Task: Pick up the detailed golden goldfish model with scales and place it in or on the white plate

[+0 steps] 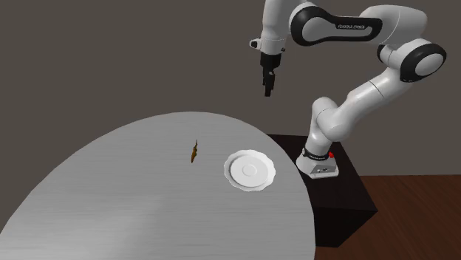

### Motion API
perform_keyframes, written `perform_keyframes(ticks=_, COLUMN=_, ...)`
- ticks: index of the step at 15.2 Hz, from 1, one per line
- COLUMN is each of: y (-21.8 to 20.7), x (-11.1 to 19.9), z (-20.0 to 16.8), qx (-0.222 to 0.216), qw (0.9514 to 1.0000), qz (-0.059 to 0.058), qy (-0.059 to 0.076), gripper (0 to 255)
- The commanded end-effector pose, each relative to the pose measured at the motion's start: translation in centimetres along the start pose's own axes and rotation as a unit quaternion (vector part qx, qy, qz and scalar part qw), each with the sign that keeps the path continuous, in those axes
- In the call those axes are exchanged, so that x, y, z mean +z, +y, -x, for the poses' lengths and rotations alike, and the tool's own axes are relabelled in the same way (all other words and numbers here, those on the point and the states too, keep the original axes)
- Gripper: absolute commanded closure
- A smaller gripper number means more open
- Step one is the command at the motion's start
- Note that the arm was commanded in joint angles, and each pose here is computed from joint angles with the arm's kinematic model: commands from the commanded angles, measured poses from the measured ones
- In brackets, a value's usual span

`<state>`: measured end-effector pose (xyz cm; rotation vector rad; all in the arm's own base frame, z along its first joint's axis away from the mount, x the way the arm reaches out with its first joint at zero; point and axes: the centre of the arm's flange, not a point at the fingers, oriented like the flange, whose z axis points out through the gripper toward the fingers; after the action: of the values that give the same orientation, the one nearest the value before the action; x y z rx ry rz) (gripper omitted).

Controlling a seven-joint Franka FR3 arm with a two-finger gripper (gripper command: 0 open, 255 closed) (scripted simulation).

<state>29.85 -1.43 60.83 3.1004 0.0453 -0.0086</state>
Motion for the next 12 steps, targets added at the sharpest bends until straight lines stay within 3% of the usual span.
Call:
perform_keyframes(ticks=1, y=0.0, x=0.0, z=0.0, qx=0.000, qw=1.0000, qz=0.000, qy=0.000, gripper=0)
perform_keyframes(ticks=3, y=-2.3, x=0.9, z=-1.2, qx=0.046, qw=0.9989, qz=-0.001, qy=-0.008, gripper=0)
perform_keyframes(ticks=6, y=-5.5, x=2.2, z=-3.2, qx=0.114, qw=0.9932, qz=-0.002, qy=-0.020, gripper=0)
perform_keyframes(ticks=9, y=-8.4, x=3.6, z=-5.7, qx=0.183, qw=0.9827, qz=-0.003, qy=-0.033, gripper=0)
perform_keyframes(ticks=12, y=-11.0, x=5.0, z=-8.6, qx=0.250, qw=0.9673, qz=-0.003, qy=-0.045, gripper=0)
